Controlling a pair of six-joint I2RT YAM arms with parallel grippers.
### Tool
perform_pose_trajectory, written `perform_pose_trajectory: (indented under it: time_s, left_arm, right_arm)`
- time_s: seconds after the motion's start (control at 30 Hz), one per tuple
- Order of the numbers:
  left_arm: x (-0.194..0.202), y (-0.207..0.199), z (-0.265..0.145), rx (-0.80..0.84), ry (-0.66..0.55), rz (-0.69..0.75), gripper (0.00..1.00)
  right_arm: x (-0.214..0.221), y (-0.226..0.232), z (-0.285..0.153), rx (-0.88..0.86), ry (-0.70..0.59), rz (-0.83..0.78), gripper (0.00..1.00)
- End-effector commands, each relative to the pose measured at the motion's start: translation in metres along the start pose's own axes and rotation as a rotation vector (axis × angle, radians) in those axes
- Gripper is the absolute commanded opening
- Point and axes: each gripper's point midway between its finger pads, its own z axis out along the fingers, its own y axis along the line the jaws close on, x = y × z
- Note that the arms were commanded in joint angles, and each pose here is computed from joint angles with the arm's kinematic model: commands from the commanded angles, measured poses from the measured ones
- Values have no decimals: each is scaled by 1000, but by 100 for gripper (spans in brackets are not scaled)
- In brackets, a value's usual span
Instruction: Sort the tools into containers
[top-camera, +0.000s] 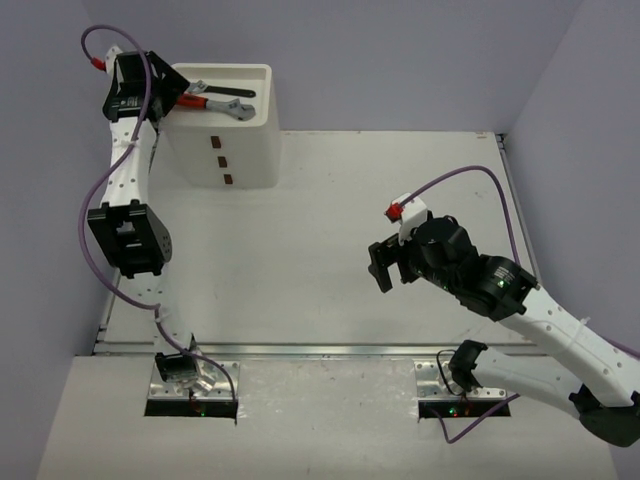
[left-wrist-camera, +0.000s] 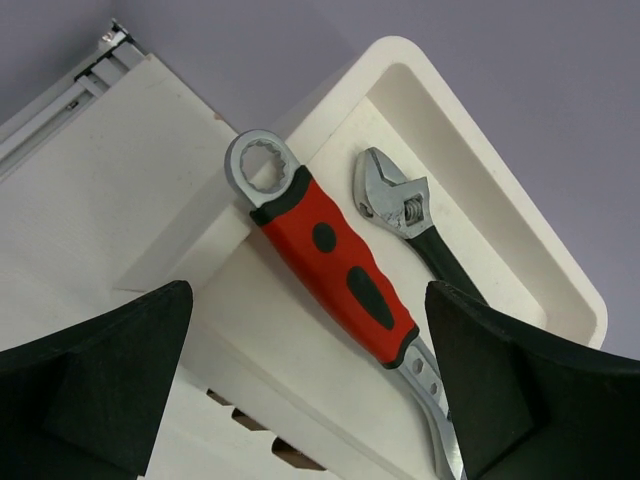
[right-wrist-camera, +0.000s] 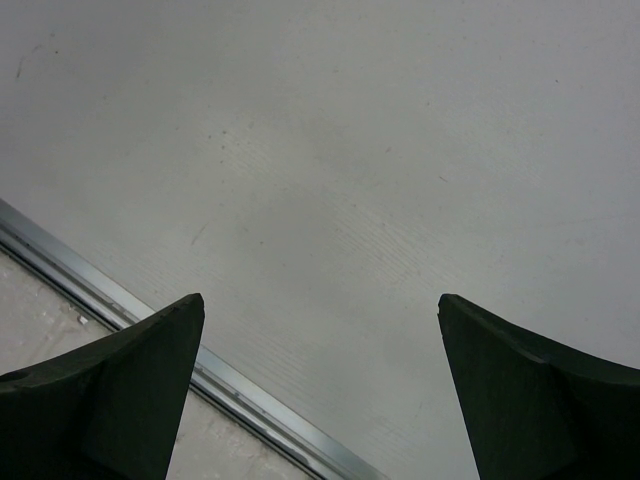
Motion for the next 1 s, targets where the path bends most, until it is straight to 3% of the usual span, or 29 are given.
perform_pose_trajectory:
  time_s: [0.0, 0.03, 0.1, 0.2, 0.33, 0.43, 0.6, 0.67, 0.97]
  left_arm:
    - [-56, -4, -70, -5, -140, 52, 100]
    - [-63, -5, -91, 4, -160, 50, 100]
    - [-39, 9, -106, 12, -107, 64, 100]
    - [-21, 4, -172, 154, -87, 78, 100]
    - [55, 10, -234, 300, 23, 217, 100]
    - [78, 32, -269, 256, 13, 367, 100]
    - [87, 88, -299, 133, -43, 465, 100]
    - [92, 91, -323, 212, -85, 438, 100]
    - [87, 116, -369, 264, -158, 414, 100]
  right_arm:
    - [-9, 2, 1, -13, -41, 3, 99]
    - [-10, 3, 1, -14, -43, 7, 99]
    - [-15, -1, 2, 11, -60, 19, 99]
    - [-25, -13, 0, 89, -102, 72, 99]
    - [-36, -45, -10, 275, -150, 128, 99]
    - [-32, -70, -25, 422, -121, 129, 99]
    - [-19, -89, -50, 528, -65, 151, 99]
    - [-11, -89, -58, 515, -60, 172, 99]
    - [19, -87, -75, 458, -36, 200, 99]
